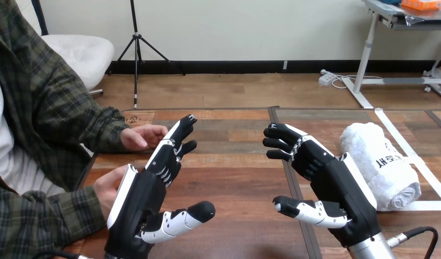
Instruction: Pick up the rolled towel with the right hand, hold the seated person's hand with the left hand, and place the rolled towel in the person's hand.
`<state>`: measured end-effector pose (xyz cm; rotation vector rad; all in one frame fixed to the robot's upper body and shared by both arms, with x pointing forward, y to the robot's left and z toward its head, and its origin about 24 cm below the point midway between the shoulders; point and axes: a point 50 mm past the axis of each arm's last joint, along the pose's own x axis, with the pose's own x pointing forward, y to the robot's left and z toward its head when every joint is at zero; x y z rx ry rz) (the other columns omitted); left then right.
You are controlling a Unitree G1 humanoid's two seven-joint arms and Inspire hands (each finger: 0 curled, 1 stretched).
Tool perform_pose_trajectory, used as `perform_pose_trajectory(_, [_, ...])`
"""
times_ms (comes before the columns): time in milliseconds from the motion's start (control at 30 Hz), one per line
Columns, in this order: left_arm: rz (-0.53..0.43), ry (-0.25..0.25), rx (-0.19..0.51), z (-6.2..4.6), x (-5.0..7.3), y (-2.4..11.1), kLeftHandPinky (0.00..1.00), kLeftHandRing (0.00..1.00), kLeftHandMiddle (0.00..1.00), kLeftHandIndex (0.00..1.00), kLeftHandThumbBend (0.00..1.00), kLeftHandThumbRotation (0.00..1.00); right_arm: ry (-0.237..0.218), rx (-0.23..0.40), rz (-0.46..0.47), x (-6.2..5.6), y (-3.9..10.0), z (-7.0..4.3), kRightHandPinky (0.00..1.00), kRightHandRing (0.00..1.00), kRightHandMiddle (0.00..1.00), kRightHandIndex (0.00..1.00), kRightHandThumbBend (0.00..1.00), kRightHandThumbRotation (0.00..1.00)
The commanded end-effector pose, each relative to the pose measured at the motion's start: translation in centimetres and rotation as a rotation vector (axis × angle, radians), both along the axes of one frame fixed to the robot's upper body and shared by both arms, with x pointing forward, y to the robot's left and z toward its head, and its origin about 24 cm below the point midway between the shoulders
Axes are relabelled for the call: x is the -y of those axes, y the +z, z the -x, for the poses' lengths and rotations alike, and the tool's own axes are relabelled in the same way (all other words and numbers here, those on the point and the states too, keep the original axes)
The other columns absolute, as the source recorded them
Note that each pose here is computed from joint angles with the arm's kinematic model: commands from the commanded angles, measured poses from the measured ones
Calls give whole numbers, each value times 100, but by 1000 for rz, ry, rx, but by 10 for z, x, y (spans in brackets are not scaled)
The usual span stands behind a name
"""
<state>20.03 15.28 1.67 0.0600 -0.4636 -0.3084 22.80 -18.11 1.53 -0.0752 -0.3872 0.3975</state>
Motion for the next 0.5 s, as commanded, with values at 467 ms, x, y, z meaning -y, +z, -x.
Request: perform_pose_trajectory(467, [5,-7,78,-8,1,15,91,97,96,92,100,58,-33,83,-14,0,18,-12,76,82,84,87,100,41])
